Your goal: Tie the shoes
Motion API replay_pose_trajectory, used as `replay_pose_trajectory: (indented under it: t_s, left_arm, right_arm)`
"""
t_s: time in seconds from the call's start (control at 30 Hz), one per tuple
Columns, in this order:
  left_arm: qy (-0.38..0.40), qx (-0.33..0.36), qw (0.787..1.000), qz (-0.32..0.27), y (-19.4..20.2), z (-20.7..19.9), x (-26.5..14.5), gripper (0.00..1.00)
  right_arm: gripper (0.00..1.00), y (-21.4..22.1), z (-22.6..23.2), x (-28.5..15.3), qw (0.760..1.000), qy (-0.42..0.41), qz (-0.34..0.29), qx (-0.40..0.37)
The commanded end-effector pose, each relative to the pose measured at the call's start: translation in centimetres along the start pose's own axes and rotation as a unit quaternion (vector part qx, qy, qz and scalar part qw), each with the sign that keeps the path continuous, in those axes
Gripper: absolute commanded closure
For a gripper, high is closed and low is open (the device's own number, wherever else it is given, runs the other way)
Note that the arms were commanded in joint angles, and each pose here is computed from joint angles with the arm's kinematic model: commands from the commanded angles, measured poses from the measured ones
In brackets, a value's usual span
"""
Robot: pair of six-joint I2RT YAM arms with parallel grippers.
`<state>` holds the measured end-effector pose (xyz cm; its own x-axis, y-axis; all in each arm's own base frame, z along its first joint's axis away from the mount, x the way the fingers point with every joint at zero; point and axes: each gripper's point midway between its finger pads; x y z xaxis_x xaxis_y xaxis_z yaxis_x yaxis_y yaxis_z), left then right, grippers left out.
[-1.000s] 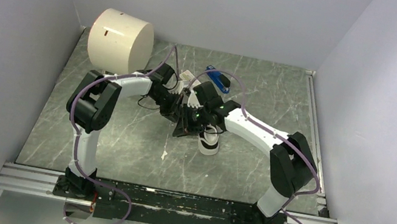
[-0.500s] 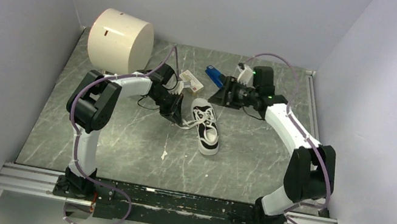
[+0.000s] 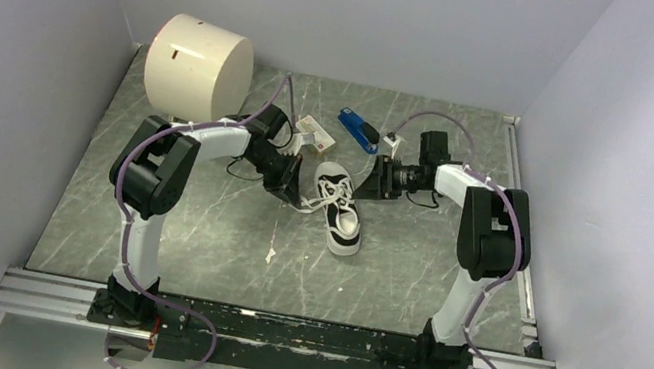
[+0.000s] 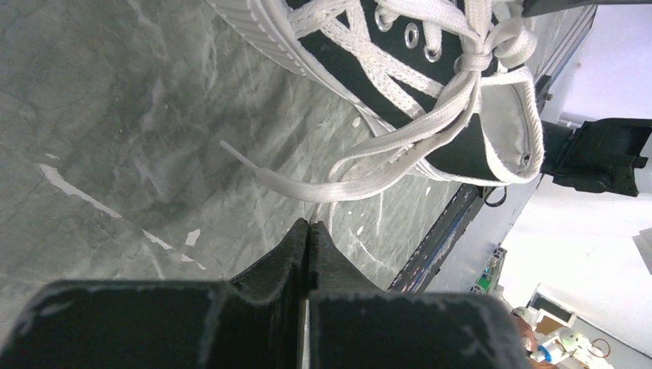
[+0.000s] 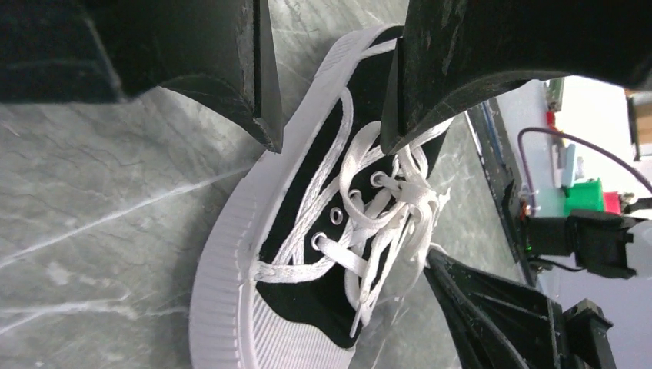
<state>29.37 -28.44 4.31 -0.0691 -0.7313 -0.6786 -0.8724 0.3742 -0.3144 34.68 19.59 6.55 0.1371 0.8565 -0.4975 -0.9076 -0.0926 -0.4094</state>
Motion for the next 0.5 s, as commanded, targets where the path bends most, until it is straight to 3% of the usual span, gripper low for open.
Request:
replay_pose_trajectory:
  t_s: [0.0,0.47]
  left_arm:
    - [0.018,0.019,1.000,-0.007,-1.1,-0.9,-0.5,0.95]
    - [0.036,0.013,0.999,-0.006,-0.7,-1.0,0.0,0.95]
  right_arm:
    - [0.47,0.2,1.1,0.2,0.998,-0.056,0.007,-0.027]
    - [0.45,0.7,3.3,0.1,0.995,-0.099,0.004,-0.030]
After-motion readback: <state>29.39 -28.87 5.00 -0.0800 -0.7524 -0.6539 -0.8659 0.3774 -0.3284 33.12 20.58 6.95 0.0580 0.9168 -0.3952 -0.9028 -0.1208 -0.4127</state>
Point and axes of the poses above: each gripper's point midway between its finger pads, its own x axis out along the fingers, its own z axis along the line the jaws close on, y = z × x, and after that the axes turned 9 degrees about x, right-handed
